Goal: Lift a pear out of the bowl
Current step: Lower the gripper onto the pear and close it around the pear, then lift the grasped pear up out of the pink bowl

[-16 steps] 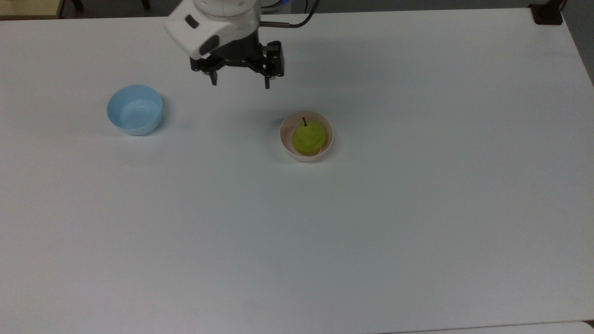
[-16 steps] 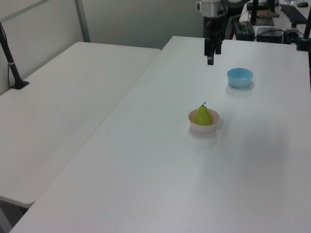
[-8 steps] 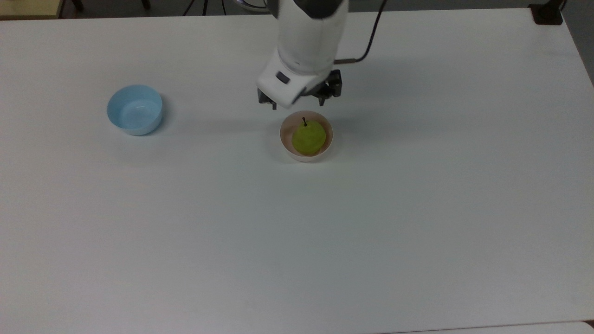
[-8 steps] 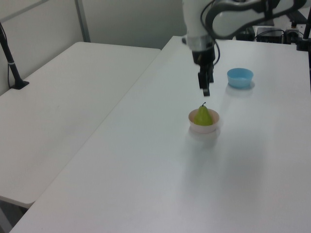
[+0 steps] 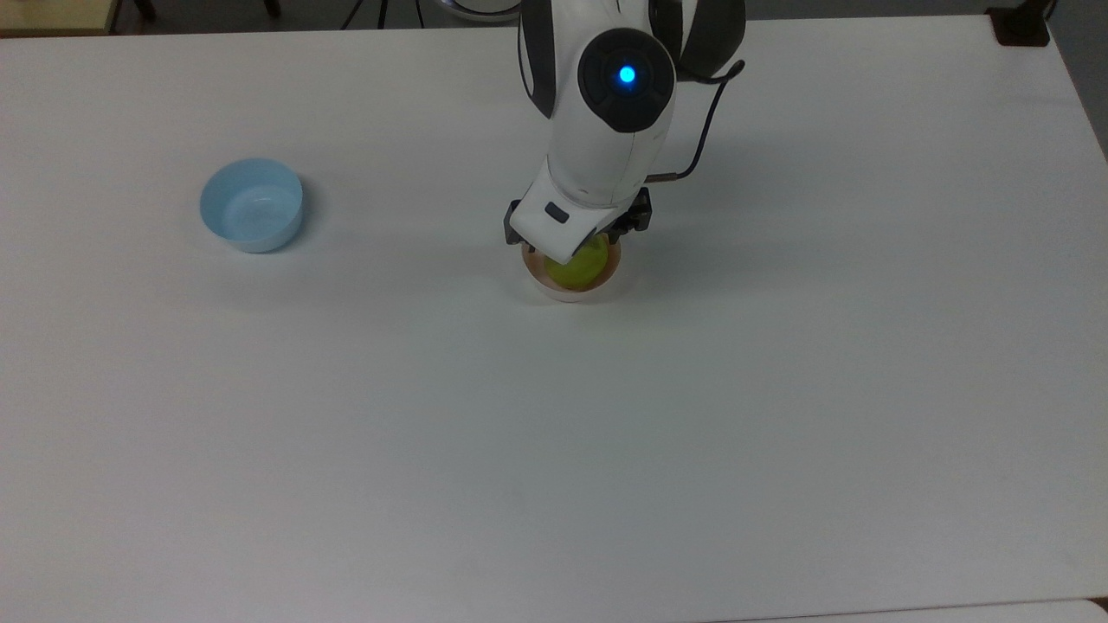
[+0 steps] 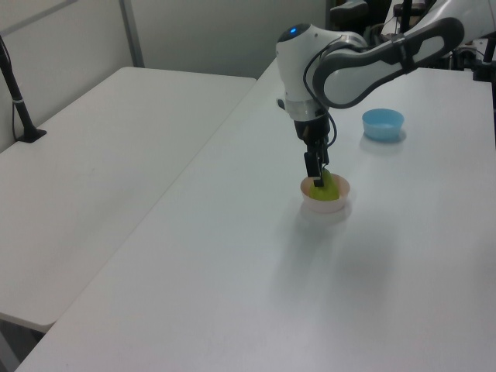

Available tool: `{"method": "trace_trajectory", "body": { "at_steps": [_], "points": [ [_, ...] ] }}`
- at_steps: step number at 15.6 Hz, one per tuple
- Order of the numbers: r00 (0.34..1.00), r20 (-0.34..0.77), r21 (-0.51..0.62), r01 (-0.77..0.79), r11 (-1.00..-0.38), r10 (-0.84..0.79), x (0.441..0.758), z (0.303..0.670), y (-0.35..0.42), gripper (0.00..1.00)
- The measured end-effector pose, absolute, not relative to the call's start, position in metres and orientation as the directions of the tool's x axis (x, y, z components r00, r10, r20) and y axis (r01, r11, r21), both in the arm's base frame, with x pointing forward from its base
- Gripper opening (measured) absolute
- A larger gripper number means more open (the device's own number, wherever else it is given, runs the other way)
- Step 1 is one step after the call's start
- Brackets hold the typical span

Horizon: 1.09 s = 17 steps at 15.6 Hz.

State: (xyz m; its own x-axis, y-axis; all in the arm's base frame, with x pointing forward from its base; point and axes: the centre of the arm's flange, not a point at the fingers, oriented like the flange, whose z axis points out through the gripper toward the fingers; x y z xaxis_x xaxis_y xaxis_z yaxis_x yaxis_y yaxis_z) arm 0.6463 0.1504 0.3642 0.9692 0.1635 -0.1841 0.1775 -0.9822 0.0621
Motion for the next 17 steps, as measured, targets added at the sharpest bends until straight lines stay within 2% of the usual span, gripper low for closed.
{"method": "trace_trajectory", "body": {
  "at_steps": [3,4,6,13,17],
  "points": [
    [0.964,-0.204,0.067,0.185,-0.980,0.168,0.645,0.350,0.154,0.98],
    [0.963,-0.209,0.067,0.190,-0.979,0.173,0.645,0.346,0.157,0.94],
    [0.960,-0.210,0.073,0.202,-0.977,0.183,0.644,0.341,0.163,0.72],
    [0.964,-0.196,0.076,0.197,-0.977,0.179,0.646,0.349,0.161,0.69],
    [0.981,-0.119,0.071,0.160,-0.985,0.151,0.648,0.404,0.139,0.69]
  ]
}}
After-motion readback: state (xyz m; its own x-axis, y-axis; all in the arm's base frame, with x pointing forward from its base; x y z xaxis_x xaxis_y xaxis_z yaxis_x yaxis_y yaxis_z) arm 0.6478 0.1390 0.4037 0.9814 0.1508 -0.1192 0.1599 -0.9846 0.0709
